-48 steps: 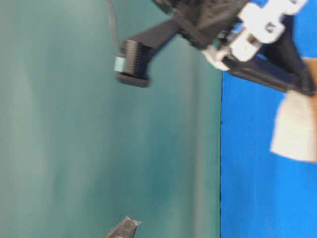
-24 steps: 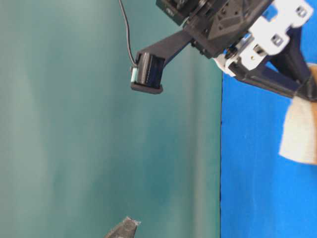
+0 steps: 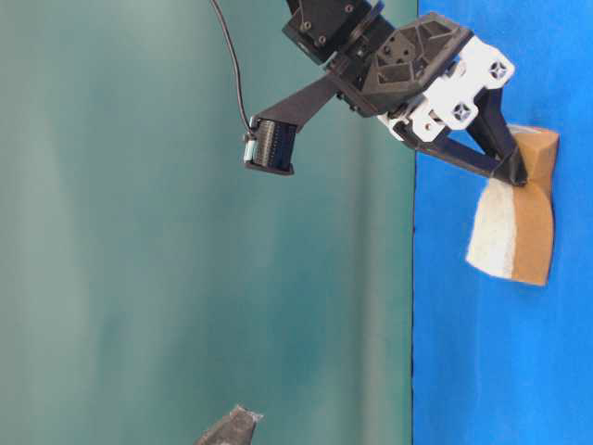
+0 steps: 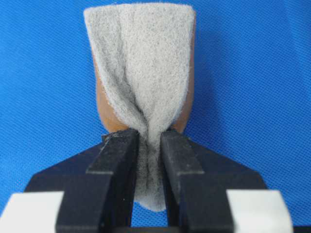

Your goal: Hand over the sponge with the left arm and wipe it with the right arm.

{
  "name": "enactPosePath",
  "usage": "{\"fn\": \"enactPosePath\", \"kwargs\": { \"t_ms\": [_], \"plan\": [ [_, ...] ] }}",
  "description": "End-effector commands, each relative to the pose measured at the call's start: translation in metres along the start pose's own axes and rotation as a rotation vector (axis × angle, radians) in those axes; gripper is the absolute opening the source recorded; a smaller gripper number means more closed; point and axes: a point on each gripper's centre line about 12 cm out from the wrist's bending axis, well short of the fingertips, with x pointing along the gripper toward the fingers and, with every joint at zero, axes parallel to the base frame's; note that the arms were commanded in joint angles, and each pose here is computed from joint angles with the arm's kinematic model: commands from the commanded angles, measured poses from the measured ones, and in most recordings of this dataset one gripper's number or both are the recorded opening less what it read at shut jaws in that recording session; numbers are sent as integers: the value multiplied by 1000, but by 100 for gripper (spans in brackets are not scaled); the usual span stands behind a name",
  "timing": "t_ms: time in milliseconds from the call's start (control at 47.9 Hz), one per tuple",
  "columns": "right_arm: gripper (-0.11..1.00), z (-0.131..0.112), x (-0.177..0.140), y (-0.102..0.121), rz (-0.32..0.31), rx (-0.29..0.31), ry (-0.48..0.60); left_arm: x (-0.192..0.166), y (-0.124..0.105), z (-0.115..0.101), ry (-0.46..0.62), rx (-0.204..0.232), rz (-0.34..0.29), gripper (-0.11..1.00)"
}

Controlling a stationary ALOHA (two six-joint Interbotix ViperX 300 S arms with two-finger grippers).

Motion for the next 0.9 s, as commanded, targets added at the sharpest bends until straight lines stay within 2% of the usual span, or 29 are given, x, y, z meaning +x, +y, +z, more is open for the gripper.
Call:
{"fn": "enactPosePath", "kwargs": {
  "t_ms": [0,104,397,585,731,878],
  "plan": [
    [23,9,-6,-7,-12,14,-34,-1,-1,2,-13,4,-4,82],
    [23,6,-6,10,17,9,-23,-1,-1,1,-12,5,-4,82],
    [23,-3,-14,97,172,-3,8,0,-1,1,-9,11,-3,82],
    [23,-10,-23,136,235,19,73,0,-1,1,-11,20,-3,82],
    [23,-10,-26,149,256,21,90,0,-1,1,-11,17,-2,82],
    [23,-8,-24,141,242,14,85,0,-1,2,-15,17,-3,82]
  ]
}}
